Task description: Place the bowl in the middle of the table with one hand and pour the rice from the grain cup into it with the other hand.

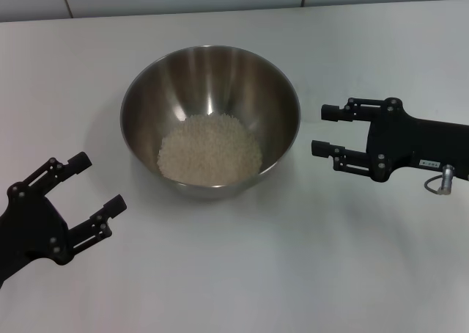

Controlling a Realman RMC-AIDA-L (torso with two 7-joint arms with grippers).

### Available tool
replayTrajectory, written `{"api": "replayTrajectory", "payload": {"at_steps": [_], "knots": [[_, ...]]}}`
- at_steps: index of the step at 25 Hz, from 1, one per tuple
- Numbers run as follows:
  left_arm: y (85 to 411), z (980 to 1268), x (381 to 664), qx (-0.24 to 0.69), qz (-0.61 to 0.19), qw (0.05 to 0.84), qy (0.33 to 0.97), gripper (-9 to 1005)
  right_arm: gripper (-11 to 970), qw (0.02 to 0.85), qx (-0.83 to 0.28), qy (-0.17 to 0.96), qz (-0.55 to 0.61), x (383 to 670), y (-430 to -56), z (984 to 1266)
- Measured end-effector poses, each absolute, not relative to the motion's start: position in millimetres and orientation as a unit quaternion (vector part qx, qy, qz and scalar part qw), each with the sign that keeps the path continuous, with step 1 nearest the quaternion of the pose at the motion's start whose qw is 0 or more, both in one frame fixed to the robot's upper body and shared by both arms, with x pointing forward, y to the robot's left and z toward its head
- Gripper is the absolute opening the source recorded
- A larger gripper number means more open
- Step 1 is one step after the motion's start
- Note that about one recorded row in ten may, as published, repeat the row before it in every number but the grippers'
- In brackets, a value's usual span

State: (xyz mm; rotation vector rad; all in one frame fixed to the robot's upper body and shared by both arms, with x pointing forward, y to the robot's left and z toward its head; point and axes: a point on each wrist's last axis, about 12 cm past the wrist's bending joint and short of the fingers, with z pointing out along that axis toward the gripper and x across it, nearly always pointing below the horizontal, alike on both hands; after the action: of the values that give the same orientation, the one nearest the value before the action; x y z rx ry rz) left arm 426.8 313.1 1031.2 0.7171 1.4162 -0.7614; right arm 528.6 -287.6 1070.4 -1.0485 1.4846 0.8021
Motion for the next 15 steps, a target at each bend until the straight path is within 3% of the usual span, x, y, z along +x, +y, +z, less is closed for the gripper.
{"api": "replayTrajectory", "payload": {"at_steps": [15], "knots": [[316.0,1032.5,426.5,0.317,-0.333,0.637,0.619,808,571,0.542,-0.444,0.628,0.339,526.7,-287.9,1068.6]]}}
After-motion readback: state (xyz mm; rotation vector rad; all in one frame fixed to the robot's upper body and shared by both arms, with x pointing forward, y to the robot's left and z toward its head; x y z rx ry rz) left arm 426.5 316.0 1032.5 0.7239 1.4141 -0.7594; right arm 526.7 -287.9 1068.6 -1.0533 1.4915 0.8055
